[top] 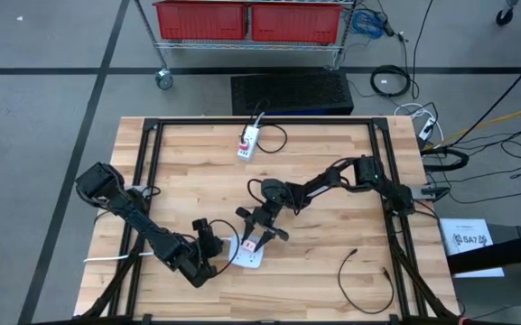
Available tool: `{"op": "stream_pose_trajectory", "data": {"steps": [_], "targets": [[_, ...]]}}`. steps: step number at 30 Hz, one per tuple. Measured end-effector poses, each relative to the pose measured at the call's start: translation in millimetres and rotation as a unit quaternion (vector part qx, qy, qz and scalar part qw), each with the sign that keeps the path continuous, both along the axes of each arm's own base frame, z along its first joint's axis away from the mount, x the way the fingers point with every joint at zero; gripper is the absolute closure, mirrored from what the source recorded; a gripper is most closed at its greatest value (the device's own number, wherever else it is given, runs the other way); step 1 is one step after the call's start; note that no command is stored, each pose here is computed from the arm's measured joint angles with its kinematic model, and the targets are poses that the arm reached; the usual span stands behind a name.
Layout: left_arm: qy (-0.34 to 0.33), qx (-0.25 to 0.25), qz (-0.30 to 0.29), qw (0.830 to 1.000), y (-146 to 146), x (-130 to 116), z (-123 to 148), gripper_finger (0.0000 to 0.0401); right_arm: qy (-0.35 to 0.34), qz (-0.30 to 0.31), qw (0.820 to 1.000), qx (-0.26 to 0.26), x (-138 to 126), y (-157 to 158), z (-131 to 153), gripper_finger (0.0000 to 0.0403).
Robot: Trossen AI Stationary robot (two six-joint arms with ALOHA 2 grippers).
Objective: Insert USB
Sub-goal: Insert the light pink charger adapter into the bottom white outlet extension
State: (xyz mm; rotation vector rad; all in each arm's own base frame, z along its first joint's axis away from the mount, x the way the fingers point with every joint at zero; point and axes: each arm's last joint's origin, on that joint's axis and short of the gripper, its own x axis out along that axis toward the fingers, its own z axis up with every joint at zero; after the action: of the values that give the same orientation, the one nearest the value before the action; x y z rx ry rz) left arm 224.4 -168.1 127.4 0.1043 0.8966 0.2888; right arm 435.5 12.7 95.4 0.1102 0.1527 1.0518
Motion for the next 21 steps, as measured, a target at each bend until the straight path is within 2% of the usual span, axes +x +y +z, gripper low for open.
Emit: {"op": "stream_pose_trajectory", "data": {"steps": [21], "targets": [[0.003, -0.012, 0.005, 1.0, -0.2, -0.1, -0.3, 0.0401, 0.016, 0.021, 1.0, -0.011, -2.2, -8.1, -5.2, 0.024]]}}
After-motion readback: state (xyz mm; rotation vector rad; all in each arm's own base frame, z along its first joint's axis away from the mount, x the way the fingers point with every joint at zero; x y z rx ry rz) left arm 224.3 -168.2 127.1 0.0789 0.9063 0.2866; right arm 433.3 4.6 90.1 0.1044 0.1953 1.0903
